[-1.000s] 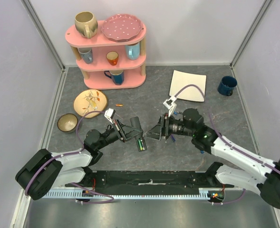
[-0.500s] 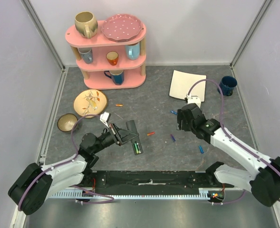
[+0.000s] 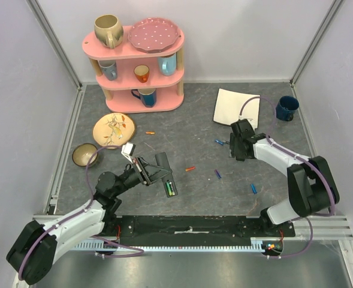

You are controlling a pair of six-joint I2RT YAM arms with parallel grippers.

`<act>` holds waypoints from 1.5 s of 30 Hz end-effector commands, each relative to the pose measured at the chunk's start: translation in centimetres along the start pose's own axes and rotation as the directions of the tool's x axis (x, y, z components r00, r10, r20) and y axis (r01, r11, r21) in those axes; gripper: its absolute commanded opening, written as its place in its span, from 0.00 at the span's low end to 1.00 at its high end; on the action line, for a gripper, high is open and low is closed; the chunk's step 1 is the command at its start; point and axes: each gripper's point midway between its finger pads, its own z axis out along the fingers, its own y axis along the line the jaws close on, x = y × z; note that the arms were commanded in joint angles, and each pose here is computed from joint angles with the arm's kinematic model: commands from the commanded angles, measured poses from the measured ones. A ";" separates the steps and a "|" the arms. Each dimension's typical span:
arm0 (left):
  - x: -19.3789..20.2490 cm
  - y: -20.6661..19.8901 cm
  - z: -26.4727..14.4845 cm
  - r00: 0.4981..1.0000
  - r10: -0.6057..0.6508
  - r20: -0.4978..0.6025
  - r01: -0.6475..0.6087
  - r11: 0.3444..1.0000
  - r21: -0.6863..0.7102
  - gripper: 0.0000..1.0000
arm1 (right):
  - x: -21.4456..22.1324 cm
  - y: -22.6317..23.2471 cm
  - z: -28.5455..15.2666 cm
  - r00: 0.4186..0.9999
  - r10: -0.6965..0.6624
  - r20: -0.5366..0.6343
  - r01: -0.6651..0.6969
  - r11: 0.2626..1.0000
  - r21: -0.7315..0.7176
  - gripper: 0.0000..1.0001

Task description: Load the batteries into the remote control

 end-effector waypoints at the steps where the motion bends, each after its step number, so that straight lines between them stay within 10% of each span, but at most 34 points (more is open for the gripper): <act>1: 1.0 1.4 -1.2 0.999 0.036 -0.017 -0.037 0.999 -0.025 0.02 | -2.0 0.9 0.9 0.999 0.012 0.036 -0.011 0.999 -0.039 0.70; 45: 1.0 2.4 -0.9 0.999 0.036 -0.021 -0.037 0.998 -0.046 0.02 | 3.8 -0.6 4.6 0.990 0.066 -0.126 -0.073 0.996 -0.051 0.57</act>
